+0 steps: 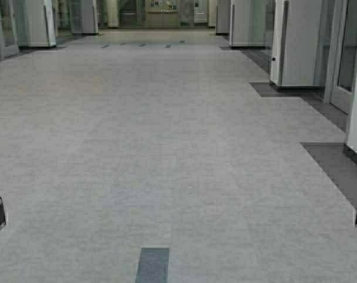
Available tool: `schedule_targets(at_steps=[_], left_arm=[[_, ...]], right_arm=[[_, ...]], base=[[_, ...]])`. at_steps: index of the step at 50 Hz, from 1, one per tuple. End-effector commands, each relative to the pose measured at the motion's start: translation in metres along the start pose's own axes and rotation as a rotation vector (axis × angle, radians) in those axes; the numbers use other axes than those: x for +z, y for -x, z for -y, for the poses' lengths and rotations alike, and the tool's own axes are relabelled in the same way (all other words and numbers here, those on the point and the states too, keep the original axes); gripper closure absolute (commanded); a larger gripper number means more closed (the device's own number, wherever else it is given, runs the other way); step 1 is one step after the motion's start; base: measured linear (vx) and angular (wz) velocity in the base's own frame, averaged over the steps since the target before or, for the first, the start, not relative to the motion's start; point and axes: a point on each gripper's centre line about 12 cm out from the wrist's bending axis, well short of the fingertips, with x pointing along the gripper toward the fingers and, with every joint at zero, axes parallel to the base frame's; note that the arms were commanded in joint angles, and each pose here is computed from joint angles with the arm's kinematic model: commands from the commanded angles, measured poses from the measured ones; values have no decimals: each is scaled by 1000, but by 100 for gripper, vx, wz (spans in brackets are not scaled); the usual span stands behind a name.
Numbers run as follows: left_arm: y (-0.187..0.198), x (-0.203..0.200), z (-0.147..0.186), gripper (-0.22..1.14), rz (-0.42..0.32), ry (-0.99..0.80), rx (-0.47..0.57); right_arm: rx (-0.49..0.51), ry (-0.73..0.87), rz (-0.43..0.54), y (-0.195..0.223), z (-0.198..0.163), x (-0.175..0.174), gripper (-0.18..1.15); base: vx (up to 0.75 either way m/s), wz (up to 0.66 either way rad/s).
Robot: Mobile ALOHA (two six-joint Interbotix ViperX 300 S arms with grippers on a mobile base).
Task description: Navigate to elevator, push the call button, then enter the elevator
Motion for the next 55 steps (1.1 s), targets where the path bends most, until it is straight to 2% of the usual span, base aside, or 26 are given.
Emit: schedule_targets(at_steps=[1, 18, 42, 55], left_arm=[[-3, 0, 0, 89, 14, -3, -1], [-2, -2, 1, 89, 55, -16, -4], [0, -9, 0, 89, 40, 2, -4], [0, -6, 0, 89, 64, 4, -4]], right_arm=[[2, 1, 28, -1, 0, 5, 92], [2, -3, 57, 1, 0, 4, 92], [2, -32, 60, 1, 0, 4, 92], [4, -34, 58, 2, -1, 3, 92]], base=[[38, 16], [44, 21], [55, 14], [59, 33]])
